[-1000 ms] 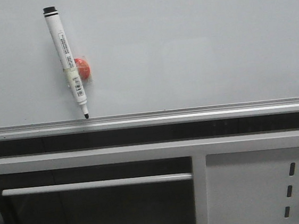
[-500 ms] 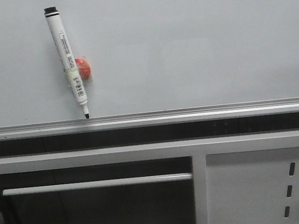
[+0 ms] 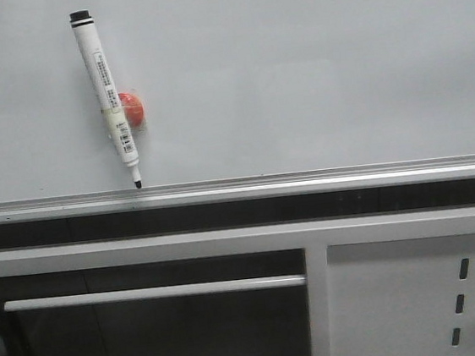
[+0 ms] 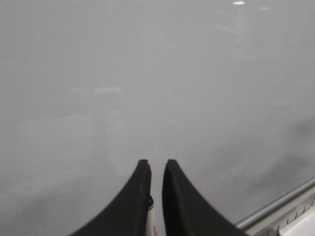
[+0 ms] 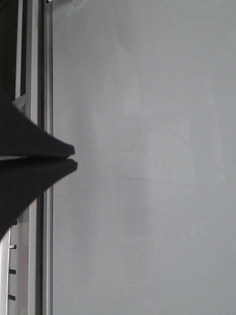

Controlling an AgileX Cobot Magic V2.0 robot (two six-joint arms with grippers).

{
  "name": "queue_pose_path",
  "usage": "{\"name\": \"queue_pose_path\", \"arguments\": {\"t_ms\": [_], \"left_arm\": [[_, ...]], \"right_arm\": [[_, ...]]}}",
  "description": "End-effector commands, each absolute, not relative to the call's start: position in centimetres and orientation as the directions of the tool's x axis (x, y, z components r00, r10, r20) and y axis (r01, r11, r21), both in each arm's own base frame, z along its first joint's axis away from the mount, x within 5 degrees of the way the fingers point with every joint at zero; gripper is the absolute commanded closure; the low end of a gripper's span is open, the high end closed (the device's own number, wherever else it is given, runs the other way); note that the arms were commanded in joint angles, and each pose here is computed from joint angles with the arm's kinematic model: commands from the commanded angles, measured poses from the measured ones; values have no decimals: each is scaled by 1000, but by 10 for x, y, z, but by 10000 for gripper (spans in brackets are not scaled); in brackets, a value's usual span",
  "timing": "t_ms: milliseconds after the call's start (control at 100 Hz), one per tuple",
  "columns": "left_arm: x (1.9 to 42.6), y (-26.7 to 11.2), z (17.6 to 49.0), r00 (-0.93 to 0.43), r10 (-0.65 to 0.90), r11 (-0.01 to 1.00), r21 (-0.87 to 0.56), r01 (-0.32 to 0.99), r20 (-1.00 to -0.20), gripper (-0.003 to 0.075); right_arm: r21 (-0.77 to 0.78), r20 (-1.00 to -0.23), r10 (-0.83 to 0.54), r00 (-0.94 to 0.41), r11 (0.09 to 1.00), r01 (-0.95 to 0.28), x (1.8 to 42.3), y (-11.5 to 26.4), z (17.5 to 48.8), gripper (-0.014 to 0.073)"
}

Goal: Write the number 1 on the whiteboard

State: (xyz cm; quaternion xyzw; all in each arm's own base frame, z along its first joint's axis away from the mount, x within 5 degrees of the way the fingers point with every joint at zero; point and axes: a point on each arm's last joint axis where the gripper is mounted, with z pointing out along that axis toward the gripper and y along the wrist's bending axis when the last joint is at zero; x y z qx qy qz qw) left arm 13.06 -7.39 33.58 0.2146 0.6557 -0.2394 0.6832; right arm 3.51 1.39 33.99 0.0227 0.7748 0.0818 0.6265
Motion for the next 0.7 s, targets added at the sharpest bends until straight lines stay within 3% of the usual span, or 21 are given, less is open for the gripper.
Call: {"name": "queue_pose_path", "arguments": {"t_ms": [0, 140, 230, 440, 690], "left_arm": [[126, -81, 341, 66, -10, 745, 36, 666, -998, 535], [124, -83, 324, 56, 81, 725, 97, 682, -995, 317], [124, -82, 307, 0, 85, 732, 62, 678, -996, 242], [119, -80, 268, -132, 69, 742, -38, 669, -989, 237], [114, -80, 257, -64, -9, 728, -51, 684, -998, 237]], "right_arm": [[141, -982, 129, -136, 987, -78, 37, 13, 355, 671], [145, -980, 129, -155, 985, -96, 37, 14, 354, 671], [150, -976, 131, -174, 984, -100, 37, 15, 352, 671], [174, -969, 149, -197, 978, -116, 36, 17, 350, 671], [180, -962, 148, -231, 976, -123, 35, 18, 347, 671]]}}
